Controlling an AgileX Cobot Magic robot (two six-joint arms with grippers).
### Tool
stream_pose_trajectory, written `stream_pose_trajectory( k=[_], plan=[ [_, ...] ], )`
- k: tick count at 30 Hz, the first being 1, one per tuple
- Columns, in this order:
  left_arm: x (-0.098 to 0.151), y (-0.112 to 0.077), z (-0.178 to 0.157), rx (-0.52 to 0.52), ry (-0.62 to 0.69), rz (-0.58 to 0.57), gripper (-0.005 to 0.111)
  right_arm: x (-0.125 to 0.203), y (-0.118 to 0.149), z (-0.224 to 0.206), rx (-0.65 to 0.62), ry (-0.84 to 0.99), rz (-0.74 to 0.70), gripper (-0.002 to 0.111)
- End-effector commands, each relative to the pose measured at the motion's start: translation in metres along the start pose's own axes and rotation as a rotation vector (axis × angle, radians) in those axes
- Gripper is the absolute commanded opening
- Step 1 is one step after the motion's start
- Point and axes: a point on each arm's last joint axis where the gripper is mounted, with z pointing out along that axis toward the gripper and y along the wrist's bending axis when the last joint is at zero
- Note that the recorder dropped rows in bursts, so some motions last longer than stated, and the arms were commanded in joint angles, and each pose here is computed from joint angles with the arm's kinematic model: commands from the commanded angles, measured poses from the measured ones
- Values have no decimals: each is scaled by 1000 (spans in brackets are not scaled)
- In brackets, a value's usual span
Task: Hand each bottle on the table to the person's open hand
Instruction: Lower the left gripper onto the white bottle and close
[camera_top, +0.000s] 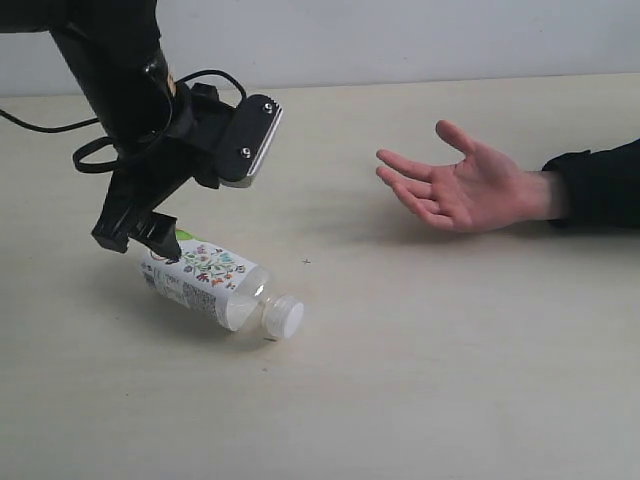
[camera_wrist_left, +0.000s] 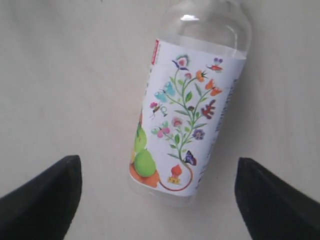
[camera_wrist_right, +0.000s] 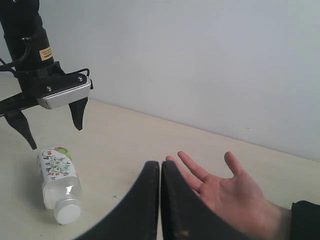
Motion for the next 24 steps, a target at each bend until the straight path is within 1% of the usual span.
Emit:
stream_pose_trajectory(
  k=[1, 5, 9, 13, 15, 18, 24],
  plan=[
    [0, -11, 4, 67, 20, -7, 81, 0, 0, 0, -1, -5, 1, 2],
    [2, -24, 10, 111, 32, -17, 81, 0, 0, 0, -1, -5, 1, 2],
    [3, -29, 22, 81, 24, -49, 81, 0, 0, 0, -1, -5, 1, 2],
    [3, -29, 33, 6, 1, -42, 81, 0, 0, 0, -1, -5, 1, 2],
    [1, -25, 34, -43, -13, -41, 81, 0, 0, 0, -1, -5, 1, 2],
    [0, -21, 33, -84, -26, -43, 81, 0, 0, 0, -1, -5, 1, 2],
    [0, -21, 44, -60, -19, -42, 81, 0, 0, 0, -1, -5, 1, 2]
  ],
)
